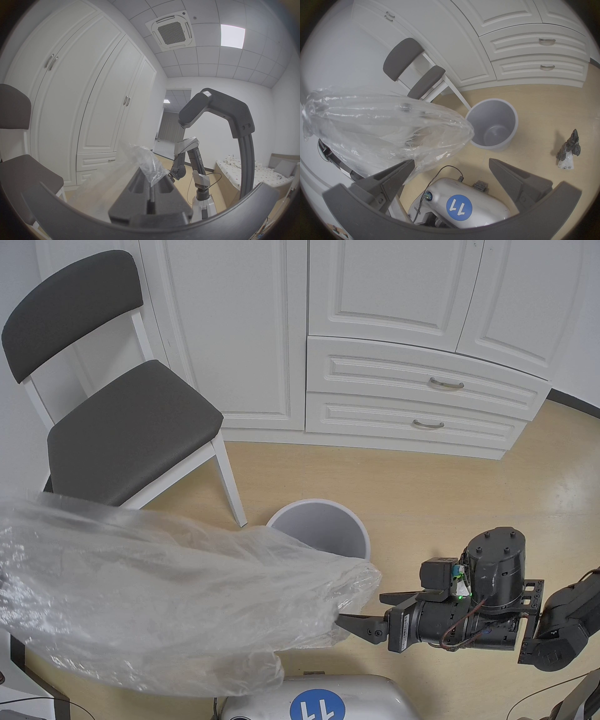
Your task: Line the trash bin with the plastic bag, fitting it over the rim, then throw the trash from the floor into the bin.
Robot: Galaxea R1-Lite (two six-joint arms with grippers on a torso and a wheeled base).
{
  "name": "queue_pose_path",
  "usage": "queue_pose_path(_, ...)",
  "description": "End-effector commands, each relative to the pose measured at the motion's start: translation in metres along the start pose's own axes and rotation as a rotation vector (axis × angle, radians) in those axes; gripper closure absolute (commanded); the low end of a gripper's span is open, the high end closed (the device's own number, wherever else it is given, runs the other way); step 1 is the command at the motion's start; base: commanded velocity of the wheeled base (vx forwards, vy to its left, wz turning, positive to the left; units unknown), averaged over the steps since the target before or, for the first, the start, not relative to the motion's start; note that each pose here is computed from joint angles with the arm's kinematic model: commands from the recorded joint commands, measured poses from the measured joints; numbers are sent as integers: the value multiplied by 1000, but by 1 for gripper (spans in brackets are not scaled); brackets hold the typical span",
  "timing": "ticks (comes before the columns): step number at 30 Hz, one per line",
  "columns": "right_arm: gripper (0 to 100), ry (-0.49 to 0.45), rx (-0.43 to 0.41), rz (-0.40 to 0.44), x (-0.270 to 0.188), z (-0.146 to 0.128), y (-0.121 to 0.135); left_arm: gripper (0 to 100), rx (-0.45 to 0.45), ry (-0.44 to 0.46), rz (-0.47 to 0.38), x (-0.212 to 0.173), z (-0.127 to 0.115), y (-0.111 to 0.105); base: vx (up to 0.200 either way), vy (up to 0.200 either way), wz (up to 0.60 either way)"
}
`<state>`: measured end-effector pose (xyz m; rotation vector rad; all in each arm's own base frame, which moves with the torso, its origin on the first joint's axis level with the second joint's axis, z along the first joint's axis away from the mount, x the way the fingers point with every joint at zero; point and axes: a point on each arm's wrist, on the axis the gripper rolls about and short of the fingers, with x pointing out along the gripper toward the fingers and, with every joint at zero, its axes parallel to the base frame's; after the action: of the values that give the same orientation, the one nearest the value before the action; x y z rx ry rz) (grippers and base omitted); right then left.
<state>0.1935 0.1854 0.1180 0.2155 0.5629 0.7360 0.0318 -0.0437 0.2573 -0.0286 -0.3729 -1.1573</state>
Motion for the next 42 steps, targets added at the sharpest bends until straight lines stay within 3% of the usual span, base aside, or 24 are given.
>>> queue_pose_path(1,0,-36,-17,28,-13,3,6,100,-7,6,-13,1,-2,0,0,0,0)
queue_pose_path(7,0,-46,-78,35,-18,-3,4,100,-51,9,-29,2,-3,-1,0,0,0)
queue_pose_path(31,0,-43,-110,38,-10,-14,-1,100,-78,-1,-42,2,0,-2,0,0,0)
queue_pose_path(32,100,-40,-110,37,-10,-14,-1,100,-78,-1,-42,2,0,-2,0,0,0)
queue_pose_path(42,100,-36,-137,35,-13,-16,-2,100,-79,2,-42,3,-1,-2,0,0,0)
